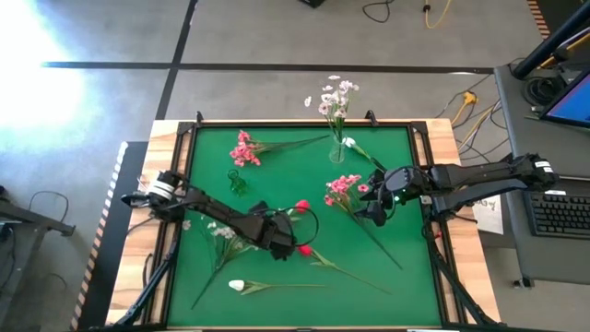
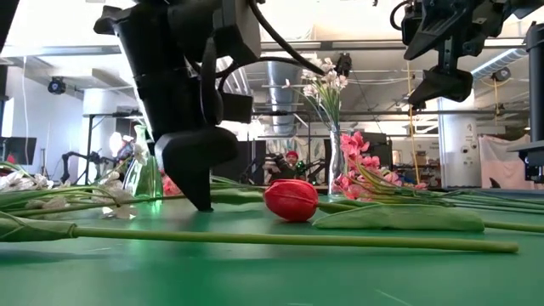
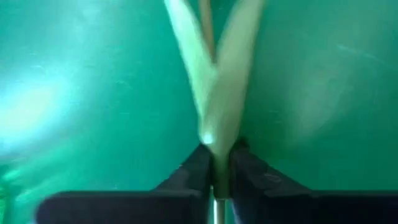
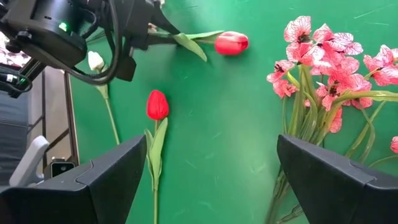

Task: Sort flowers into vase by color
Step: Put the top red flower into the green vase

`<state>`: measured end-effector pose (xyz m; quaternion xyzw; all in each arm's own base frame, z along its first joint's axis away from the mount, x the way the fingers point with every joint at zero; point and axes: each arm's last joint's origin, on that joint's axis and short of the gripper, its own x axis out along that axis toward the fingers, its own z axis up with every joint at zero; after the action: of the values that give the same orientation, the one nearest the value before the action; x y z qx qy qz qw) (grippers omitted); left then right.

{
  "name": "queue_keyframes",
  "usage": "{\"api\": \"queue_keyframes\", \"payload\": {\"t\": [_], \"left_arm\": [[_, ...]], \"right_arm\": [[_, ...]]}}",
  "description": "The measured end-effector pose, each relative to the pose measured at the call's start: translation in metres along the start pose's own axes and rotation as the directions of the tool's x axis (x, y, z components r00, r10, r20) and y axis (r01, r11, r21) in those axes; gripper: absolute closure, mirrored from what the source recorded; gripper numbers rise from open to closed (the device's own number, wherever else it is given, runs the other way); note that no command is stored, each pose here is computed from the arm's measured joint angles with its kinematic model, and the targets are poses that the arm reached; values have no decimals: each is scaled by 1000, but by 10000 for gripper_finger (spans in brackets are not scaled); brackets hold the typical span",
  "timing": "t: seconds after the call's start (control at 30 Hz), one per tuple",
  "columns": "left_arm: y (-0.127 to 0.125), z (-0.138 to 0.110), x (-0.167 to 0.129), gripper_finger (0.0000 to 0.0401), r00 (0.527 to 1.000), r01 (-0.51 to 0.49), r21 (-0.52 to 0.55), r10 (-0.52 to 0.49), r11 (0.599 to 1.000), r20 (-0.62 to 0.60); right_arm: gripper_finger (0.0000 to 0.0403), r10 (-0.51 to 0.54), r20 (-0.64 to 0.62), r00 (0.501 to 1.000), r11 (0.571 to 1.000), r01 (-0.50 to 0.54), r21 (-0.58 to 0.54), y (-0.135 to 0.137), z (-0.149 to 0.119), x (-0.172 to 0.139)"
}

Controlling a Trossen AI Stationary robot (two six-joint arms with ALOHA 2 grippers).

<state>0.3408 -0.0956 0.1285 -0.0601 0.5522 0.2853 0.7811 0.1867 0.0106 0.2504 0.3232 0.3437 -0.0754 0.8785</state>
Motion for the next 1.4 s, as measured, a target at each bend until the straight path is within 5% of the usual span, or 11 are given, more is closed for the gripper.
{"api": "queue_keyframes", "payload": {"t": [0.3,0.57,0.93,1.17,1.4], "left_arm": [[8,14,-32,399,999,4,-32,-3,999,32],[37,39,-103,401,938,-26,-46,40,999,344],[105,35,-185,401,597,-27,-38,47,999,801],[141,-3,-176,401,359,-65,-71,90,995,929],[178,-37,-152,401,132,-19,-247,247,969,960]], "right_arm": [[51,-1,2,1000,1000,1,-8,0,0,0],[51,-2,2,1000,1000,2,-19,0,0,0],[51,-36,34,999,998,38,-48,-1,1,0],[51,-38,42,998,998,40,-51,-1,2,0],[51,-47,54,997,997,50,-53,-1,2,0]]}}
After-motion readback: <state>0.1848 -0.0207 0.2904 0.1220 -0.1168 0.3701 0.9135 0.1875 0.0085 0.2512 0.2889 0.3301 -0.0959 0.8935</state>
